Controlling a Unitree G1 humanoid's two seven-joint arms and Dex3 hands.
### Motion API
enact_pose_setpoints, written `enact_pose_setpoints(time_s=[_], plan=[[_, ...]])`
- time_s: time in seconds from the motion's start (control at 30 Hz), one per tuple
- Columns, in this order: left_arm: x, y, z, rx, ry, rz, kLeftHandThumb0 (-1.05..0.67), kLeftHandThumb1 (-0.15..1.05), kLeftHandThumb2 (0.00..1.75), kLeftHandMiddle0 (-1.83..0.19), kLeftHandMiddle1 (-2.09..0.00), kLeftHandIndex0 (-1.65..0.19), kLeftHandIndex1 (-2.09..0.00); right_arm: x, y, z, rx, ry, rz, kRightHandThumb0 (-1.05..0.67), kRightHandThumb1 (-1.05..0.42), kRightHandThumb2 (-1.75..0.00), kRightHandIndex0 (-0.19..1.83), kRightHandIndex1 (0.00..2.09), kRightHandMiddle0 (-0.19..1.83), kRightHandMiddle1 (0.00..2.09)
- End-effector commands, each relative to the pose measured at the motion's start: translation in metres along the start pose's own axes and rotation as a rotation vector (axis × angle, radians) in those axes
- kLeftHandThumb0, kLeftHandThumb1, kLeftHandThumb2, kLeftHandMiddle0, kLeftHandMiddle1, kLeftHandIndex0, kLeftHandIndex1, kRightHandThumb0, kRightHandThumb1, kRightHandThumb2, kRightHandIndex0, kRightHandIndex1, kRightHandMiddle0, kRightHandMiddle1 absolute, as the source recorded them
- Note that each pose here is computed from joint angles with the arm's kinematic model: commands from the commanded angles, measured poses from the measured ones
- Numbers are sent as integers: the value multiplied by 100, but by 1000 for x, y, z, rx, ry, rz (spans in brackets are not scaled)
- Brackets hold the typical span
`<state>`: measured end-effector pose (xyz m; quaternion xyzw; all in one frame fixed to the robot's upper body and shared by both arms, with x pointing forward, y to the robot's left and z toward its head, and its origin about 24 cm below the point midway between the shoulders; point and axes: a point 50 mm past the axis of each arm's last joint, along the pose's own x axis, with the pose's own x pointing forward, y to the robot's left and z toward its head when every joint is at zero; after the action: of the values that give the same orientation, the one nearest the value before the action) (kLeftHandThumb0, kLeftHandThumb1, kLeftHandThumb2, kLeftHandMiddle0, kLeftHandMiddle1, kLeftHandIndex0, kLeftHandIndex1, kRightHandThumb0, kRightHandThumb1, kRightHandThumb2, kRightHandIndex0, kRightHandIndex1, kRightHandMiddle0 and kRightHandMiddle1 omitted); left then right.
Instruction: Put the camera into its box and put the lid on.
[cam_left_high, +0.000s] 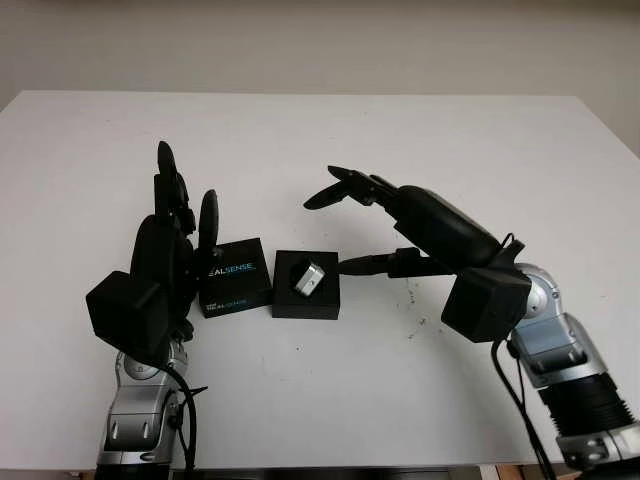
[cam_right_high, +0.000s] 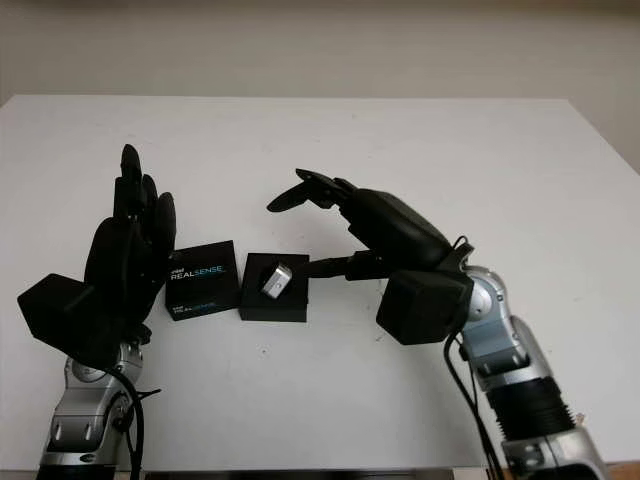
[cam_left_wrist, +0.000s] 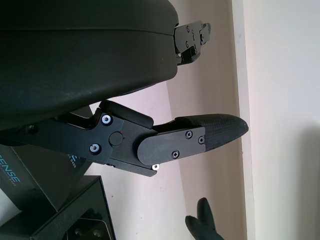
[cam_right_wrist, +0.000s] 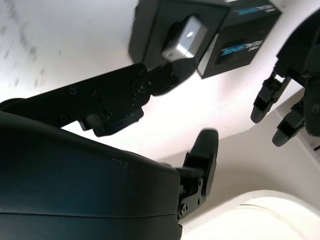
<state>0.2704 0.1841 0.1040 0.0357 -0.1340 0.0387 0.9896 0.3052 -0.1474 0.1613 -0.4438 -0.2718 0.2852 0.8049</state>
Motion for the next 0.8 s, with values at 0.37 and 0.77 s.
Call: enact_pose_setpoints(time_s=[0.37, 0.77], plan=[[1, -1, 4, 6, -21, 1, -71, 105, 59, 19, 0, 19, 0, 5, 5, 5, -385, -159, 77, -34, -80, -6, 33, 13, 56, 50], [1, -1, 3, 8, -14, 1, -70, 105, 59, 19, 0, 19, 0, 13, 36, -4, -387, -230, -36, -40, -83, -5, 38, 15, 38, 81]])
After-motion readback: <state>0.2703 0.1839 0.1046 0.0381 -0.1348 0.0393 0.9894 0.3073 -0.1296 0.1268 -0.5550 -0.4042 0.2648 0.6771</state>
